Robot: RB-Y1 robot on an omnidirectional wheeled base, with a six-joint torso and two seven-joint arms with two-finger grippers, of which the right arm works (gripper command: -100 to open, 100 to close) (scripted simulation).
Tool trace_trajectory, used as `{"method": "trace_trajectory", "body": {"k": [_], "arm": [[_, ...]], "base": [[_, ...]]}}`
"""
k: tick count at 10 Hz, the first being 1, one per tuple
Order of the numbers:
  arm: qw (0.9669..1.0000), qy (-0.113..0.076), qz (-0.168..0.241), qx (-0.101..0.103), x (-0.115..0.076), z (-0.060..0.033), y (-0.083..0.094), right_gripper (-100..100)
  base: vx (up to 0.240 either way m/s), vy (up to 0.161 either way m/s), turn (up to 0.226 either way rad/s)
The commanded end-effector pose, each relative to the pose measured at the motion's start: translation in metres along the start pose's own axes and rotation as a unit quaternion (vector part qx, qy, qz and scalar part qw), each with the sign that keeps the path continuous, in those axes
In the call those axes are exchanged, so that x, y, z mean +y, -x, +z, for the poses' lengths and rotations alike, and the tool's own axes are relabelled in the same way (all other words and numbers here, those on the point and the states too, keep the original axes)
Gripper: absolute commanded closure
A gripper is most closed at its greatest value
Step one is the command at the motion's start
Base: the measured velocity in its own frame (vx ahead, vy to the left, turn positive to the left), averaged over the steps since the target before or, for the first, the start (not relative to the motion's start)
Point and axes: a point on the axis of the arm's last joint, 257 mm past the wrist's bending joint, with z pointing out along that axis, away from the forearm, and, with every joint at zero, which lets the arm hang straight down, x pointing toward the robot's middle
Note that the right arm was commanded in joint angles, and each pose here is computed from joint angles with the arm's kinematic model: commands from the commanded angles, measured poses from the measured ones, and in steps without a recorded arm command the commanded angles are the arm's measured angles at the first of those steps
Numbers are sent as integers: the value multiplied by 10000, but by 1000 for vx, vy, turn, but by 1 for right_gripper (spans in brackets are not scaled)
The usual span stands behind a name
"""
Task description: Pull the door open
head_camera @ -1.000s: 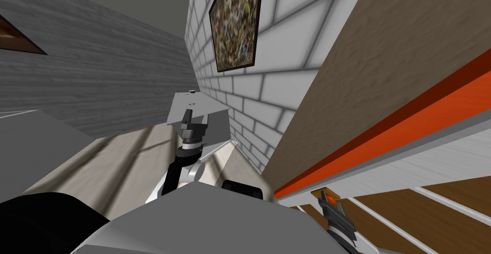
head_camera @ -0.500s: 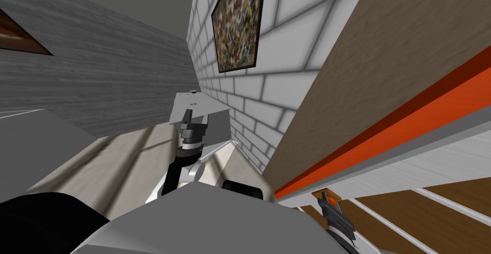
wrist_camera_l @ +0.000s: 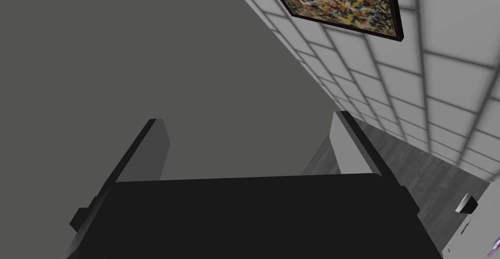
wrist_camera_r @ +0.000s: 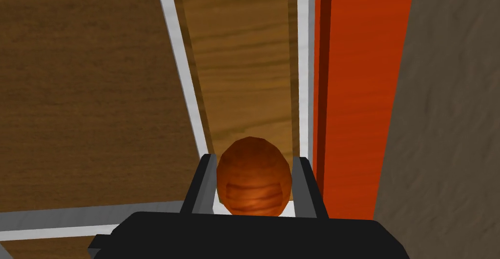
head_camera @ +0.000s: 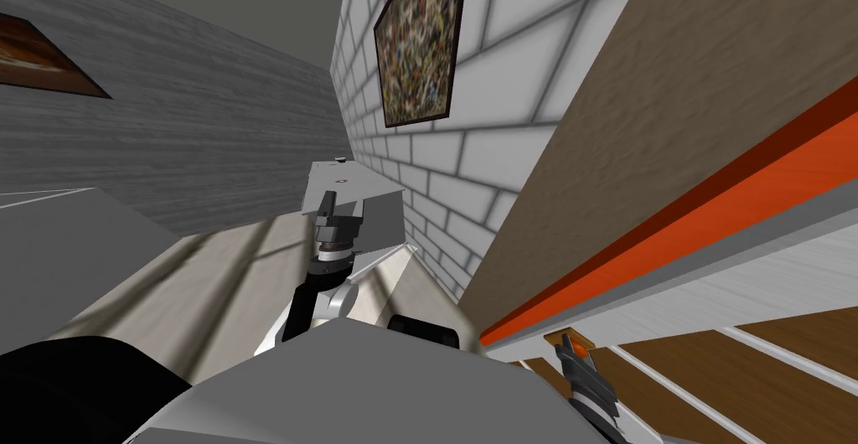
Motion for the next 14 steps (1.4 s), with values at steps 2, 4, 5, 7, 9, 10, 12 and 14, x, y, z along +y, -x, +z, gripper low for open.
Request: {"method": "trace_trajectory", "body": {"k": [2,4,5,7,9,10,12,14], "arm": [[9994,-29,349,-7,-6,3,-1,100],[9978,-47,656,-17,-1,16,0,100],[9967,-56,807,-23,2,22,0,100],[9949,-65,1006,-29,4,29,1,100],[9912,-84,1318,-42,10,42,2,100],[9908,-83,1353,-43,10,42,2,100],[9853,-105,1704,-60,17,59,3,100],[9805,-115,1959,-70,20,67,3,100]], "base": [[-33,-2,27],[-41,-3,33],[-43,0,39],[-28,-1,18],[-44,-5,42],[-28,-6,17],[-39,0,38],[-38,0,24]]}}
